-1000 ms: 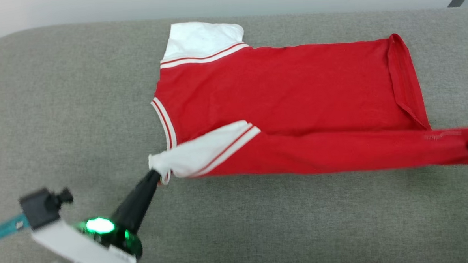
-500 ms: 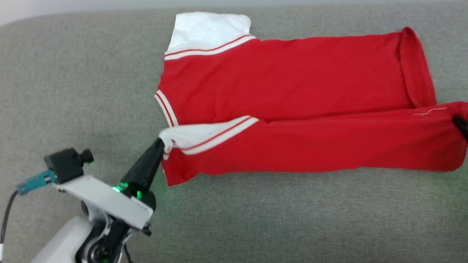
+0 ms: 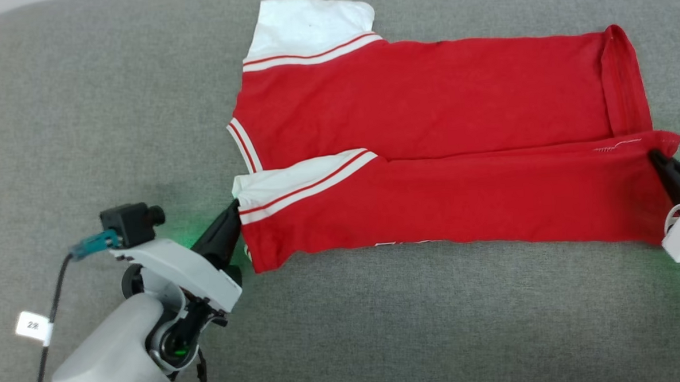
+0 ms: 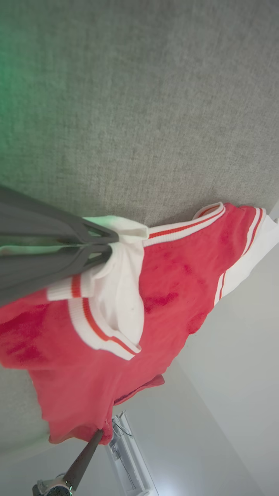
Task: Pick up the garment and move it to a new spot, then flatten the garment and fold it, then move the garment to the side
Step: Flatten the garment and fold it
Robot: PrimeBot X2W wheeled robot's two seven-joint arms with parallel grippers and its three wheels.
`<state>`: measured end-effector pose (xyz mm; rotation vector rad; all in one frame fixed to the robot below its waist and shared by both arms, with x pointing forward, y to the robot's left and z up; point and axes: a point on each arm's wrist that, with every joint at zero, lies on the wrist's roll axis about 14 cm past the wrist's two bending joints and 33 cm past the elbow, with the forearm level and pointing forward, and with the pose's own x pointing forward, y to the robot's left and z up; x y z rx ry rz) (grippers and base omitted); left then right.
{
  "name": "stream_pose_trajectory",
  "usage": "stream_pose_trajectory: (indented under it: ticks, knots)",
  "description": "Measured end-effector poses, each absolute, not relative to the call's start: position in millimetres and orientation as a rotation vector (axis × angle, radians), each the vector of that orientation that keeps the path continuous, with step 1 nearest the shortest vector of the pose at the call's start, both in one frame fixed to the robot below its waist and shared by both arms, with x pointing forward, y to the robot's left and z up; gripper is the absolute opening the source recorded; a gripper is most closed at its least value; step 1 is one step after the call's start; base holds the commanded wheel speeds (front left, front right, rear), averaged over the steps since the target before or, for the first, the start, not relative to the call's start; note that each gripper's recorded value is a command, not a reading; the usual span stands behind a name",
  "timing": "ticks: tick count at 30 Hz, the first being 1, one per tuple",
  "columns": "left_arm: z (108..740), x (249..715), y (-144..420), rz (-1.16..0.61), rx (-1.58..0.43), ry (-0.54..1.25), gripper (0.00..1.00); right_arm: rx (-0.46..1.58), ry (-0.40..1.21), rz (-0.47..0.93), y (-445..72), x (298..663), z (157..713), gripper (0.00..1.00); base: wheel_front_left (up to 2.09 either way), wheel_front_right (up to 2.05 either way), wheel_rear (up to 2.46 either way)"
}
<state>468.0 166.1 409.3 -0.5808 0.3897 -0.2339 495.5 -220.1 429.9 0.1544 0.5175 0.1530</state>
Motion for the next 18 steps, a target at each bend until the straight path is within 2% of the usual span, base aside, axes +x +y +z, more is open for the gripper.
stream_pose_trajectory:
  ticks: [4, 8, 9, 10, 11, 12, 18]
  knots:
    - [410, 466, 160, -0.261, -0.54, 0.405, 0.31, 0.154, 0.52, 0.154, -217, 492, 426, 0.0, 0.0, 0.0, 0.0]
    - [415, 465, 159, -0.28, -0.511, 0.407, 0.3, 0.164, 0.522, 0.156, -214, 488, 425, 0.0, 0.0, 0.0, 0.0]
    - [418, 466, 160, -0.284, -0.501, 0.403, 0.32, 0.168, 0.522, 0.157, -213, 487, 425, 0.11, 0.0, 0.0, 0.0]
    - [420, 466, 160, -0.293, -0.486, 0.404, 0.38, 0.17, 0.523, 0.154, -214, 486, 425, 0.36, 0.0, 0.0, 0.0]
    - [422, 467, 161, -0.299, -0.475, 0.401, 0.56, 0.169, 0.519, 0.15, -215, 485, 426, 0.87, 0.0, 0.0, 0.0]
    - [426, 468, 160, -0.308, -0.472, 0.397, 1.0, 0.169, 0.513, 0.145, -217, 485, 428, 1.0, 0.0, 0.0, 0.0]
    - [461, 483, 177, -0.329, -0.392, 0.333, 1.0, 0.18, 0.421, 0.12, -226, 490, 454, 1.0, 0.0, 0.0, 0.0]
